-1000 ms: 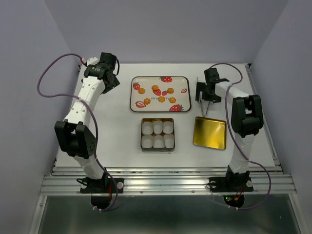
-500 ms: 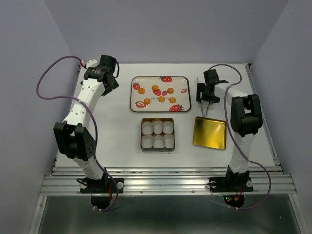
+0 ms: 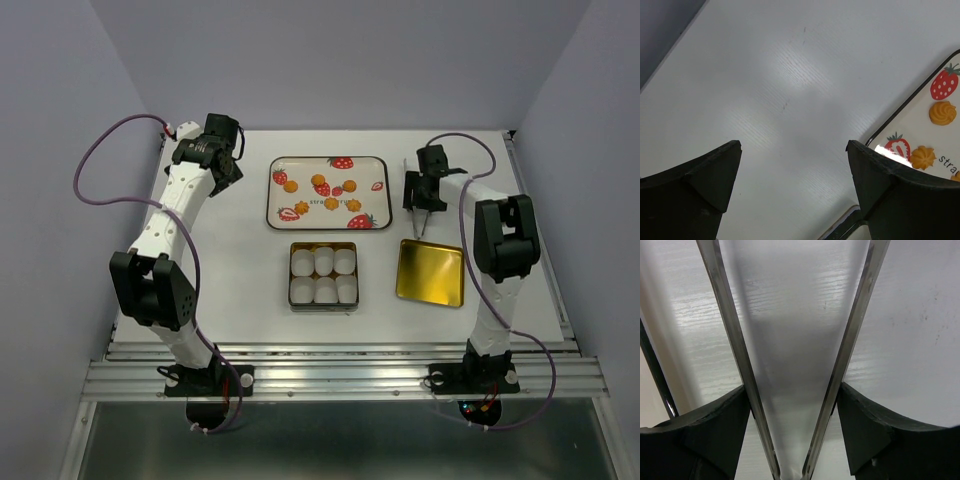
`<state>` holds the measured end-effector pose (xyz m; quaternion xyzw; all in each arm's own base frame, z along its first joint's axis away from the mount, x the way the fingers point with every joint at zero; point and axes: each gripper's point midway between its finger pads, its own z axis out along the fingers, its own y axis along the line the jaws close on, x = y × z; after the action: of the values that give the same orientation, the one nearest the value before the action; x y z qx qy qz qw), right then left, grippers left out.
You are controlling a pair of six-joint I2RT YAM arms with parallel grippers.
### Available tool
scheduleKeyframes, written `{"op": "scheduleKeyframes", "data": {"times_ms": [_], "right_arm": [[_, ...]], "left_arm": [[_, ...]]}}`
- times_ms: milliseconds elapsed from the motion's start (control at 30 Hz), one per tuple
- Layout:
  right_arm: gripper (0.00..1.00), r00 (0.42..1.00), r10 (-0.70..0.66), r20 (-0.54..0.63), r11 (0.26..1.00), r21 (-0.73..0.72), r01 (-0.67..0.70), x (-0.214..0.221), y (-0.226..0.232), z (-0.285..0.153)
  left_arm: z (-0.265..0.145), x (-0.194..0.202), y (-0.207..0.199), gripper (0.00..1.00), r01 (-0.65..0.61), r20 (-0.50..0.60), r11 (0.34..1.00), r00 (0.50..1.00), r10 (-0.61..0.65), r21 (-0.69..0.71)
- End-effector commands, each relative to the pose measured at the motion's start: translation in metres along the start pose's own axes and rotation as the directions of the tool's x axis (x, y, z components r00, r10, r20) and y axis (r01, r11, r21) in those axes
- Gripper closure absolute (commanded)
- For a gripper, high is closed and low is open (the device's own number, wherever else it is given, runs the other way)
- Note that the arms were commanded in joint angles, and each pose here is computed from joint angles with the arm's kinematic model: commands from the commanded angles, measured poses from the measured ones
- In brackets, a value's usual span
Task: Pack the cookies
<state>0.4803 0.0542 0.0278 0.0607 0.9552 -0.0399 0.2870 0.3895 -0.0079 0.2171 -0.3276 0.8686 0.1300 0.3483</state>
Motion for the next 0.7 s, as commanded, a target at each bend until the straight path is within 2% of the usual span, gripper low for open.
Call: {"op": "scheduleKeyframes", "data": {"times_ms": [0, 67, 300, 433, 567, 667], "right_arm": [[0.26, 0.999, -0.015, -0.04, 0.998, 0.054, 0.017, 0.022, -0.012, -0.002], [0.23, 0.999, -0.01, -0.042, 0.998, 0.064, 0.013, 0.025, -0.015, -0.003], [0.23, 0.998, -0.022, -0.051, 0.997, 0.07, 0.025, 0.035, -0.015, -0.008], [0.29, 0.998, -0.027, -0.064, 0.997, 0.064, 0.031, 0.038, -0.013, -0.003], [0.45, 0.998, -0.017, -0.056, 1.0, 0.019, 0.018, 0.032, -0.004, -0.004], [0.46, 0.999, 0.0, -0.037, 1.0, 0.01, 0.001, 0.024, -0.002, -0.01]], "left_arm": [[-0.014, -0.01, 0.012, 0.01, 0.012, 0.053, 1.0, 0.999, -0.012, -0.005], [-0.014, -0.01, 0.013, 0.01, 0.011, 0.054, 1.0, 0.998, -0.011, -0.008], [-0.012, -0.009, 0.013, 0.01, 0.007, 0.054, 1.0, 0.998, -0.006, -0.016], [-0.011, -0.009, 0.013, 0.01, 0.006, 0.055, 1.0, 0.998, -0.005, -0.018], [-0.01, -0.01, 0.013, 0.01, 0.005, 0.057, 1.0, 0.998, -0.004, -0.023], [-0.01, -0.01, 0.011, 0.01, 0.006, 0.055, 1.0, 0.998, -0.005, -0.02]]}}
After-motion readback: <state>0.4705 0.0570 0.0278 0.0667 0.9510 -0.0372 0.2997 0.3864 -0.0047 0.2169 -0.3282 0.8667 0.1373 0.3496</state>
